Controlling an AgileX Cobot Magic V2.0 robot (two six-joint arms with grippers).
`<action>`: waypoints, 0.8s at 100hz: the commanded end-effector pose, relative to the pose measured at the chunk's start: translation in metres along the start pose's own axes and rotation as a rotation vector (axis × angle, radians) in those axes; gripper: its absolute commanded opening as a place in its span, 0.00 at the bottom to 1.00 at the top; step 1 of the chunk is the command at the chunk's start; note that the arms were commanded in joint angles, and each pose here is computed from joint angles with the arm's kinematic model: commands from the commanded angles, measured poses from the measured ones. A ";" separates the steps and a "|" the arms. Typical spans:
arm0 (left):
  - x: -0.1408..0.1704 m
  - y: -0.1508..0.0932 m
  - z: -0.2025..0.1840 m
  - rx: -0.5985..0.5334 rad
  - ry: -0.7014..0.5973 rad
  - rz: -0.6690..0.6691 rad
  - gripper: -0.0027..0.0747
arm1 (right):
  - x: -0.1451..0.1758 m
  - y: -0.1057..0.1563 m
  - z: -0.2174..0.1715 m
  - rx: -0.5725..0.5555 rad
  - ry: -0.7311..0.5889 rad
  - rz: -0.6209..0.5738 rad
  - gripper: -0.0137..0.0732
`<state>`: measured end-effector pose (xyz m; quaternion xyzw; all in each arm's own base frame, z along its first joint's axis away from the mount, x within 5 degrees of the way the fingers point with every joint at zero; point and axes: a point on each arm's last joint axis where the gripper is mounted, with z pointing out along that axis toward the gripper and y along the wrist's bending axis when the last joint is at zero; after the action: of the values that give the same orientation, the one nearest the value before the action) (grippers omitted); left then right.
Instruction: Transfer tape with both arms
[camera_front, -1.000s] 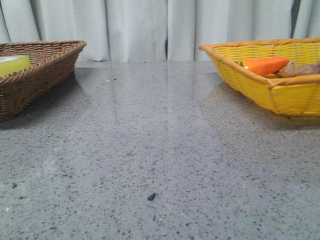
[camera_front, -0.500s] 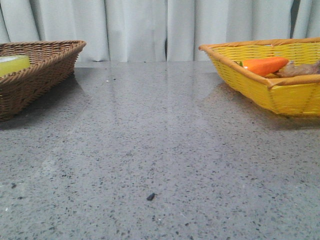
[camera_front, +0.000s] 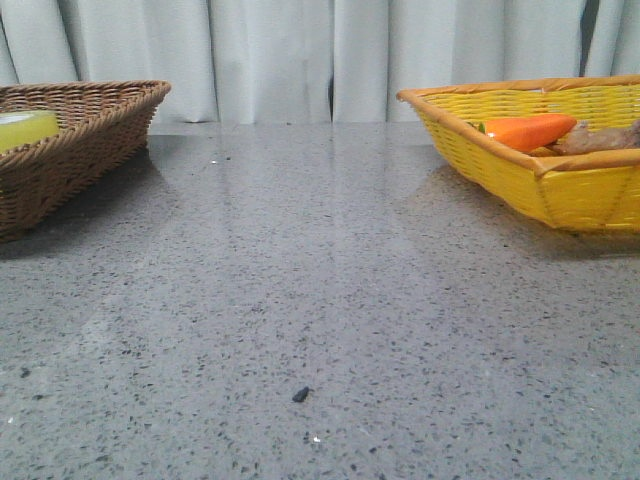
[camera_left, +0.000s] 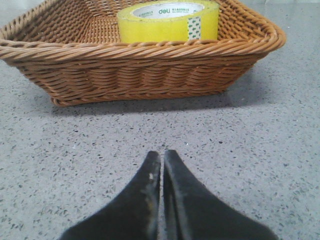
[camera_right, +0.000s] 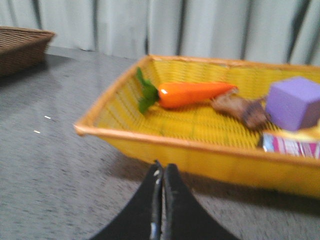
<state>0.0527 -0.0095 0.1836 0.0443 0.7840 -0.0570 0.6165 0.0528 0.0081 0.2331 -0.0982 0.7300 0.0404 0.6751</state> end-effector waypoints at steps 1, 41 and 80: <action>-0.002 0.000 -0.001 0.000 -0.072 -0.024 0.01 | 0.002 -0.001 0.005 0.054 -0.102 0.038 0.08; -0.002 0.000 -0.001 0.000 -0.072 -0.024 0.01 | 0.039 -0.010 0.003 0.265 -0.057 0.071 0.08; -0.002 0.000 -0.001 0.000 -0.072 -0.024 0.01 | 0.057 -0.011 0.002 0.287 0.141 0.098 0.08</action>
<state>0.0527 -0.0095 0.1836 0.0434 0.7841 -0.0578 0.6164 0.0534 -0.0071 0.1823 0.0312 0.7811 -0.0365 0.6226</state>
